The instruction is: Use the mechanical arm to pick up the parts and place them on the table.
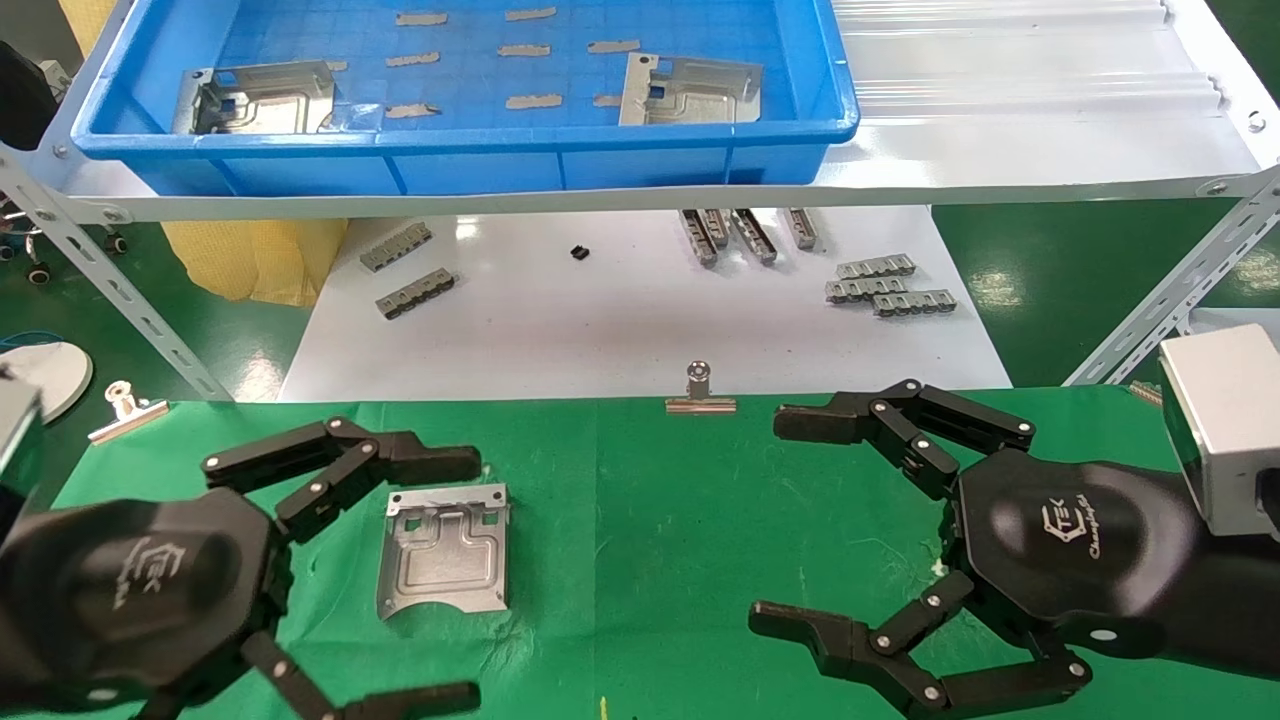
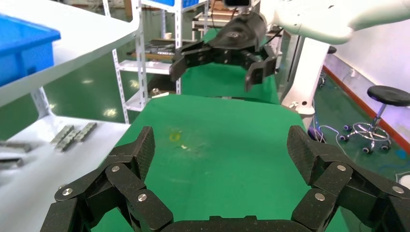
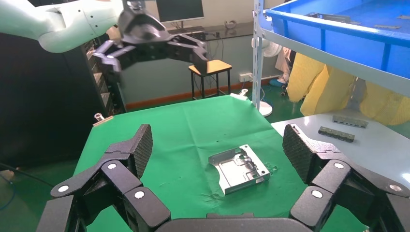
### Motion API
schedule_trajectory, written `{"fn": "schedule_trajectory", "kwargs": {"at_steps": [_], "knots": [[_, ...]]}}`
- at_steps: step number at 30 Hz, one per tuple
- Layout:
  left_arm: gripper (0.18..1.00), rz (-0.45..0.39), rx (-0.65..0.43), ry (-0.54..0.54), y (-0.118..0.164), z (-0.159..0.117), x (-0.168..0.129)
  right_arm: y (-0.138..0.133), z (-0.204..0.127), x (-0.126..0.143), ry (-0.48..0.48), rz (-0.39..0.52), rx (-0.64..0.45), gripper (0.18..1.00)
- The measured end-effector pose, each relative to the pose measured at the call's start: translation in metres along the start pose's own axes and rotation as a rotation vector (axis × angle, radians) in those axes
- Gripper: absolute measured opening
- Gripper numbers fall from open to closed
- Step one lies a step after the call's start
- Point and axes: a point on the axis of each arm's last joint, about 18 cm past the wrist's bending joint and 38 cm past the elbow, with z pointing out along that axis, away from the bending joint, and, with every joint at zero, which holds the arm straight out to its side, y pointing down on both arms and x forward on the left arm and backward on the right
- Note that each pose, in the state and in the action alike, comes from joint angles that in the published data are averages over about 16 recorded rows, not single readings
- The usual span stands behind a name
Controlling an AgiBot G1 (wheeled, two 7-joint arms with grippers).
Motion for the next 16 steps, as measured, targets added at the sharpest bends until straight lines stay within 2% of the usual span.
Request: {"fn": "schedule_trajectory", "kwargs": {"at_steps": [16], "knots": [[1.001,-0.006,0.003,0.006,-0.0022,0.0002,0.0034,0.0,0.0,0.0,0.0,0.0,0.0,1.0]]}}
